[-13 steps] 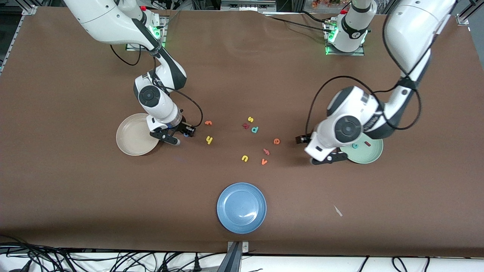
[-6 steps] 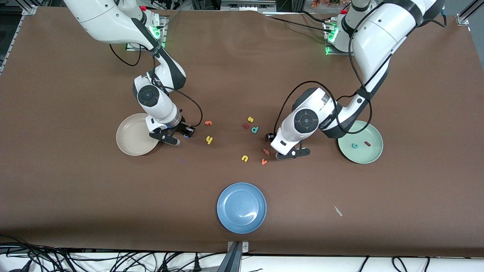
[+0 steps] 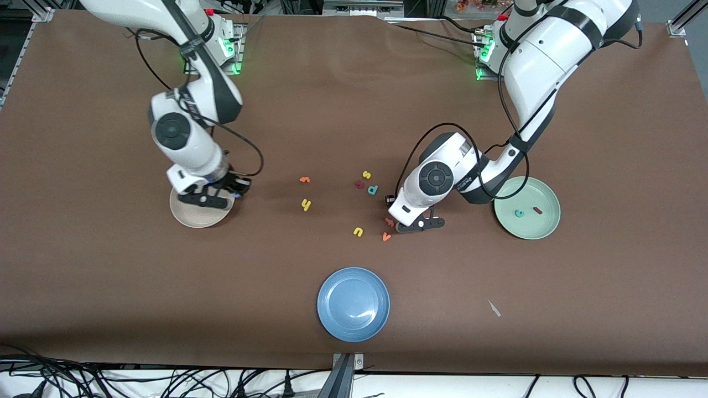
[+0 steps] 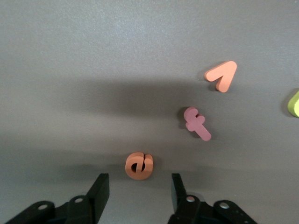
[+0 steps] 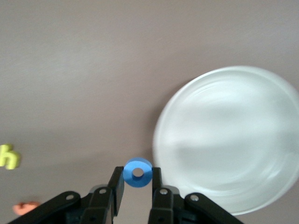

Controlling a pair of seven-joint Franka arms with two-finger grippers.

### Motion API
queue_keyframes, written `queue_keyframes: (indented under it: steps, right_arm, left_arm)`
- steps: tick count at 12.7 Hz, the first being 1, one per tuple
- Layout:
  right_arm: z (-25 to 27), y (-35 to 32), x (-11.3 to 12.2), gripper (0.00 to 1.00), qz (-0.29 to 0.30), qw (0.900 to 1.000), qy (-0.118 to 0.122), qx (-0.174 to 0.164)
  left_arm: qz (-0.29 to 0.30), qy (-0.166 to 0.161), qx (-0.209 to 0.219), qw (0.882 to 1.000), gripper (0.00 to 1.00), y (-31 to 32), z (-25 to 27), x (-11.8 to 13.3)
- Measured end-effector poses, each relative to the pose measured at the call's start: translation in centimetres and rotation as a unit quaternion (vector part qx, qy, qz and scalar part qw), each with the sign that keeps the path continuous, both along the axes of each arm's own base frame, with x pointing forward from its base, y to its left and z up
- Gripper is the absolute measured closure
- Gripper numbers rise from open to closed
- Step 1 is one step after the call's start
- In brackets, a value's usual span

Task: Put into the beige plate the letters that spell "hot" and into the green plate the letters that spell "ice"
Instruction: 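Place the o on the beige plate while the left gripper grasps the e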

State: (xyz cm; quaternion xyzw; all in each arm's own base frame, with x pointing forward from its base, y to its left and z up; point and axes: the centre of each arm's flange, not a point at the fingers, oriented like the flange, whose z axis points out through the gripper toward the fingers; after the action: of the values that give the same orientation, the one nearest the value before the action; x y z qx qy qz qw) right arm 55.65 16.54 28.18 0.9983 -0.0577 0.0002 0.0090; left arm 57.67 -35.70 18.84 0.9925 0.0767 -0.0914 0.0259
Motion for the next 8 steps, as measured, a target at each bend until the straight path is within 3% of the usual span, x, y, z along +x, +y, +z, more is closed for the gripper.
queue_keyframes:
  steps: [2,4,6,7,8]
  right_arm:
    - [-0.6,-5.3,0.9,0.72,0.023,1.000,0.008,-0.006]
    - [-1.3,-8.4,1.2,0.66,0.021,1.000,0.015,-0.006]
    - [-1.3,-7.9,1.1,0.46,0.004,1.000,0.017,0.000]
    - [-1.3,-6.6,0.9,0.37,-0.009,1.000,0.016,0.004]
    - [-1.2,-4.6,0.6,0.26,-0.023,1.000,0.015,0.008]
  left_arm:
    - [-0.002,-0.003,0.013,1.000,0.41,0.2,-1.0,-0.1]
    - [-0.002,-0.013,0.015,1.000,0.42,0.0,-1.7,0.0]
    - [-0.002,-0.015,0.016,1.000,0.48,-0.1,-1.7,0.0]
    - [0.000,-0.016,0.016,1.000,0.59,-0.1,-1.6,0.1]
    - [0.004,-0.016,0.016,1.000,0.59,-0.1,-1.6,0.1]
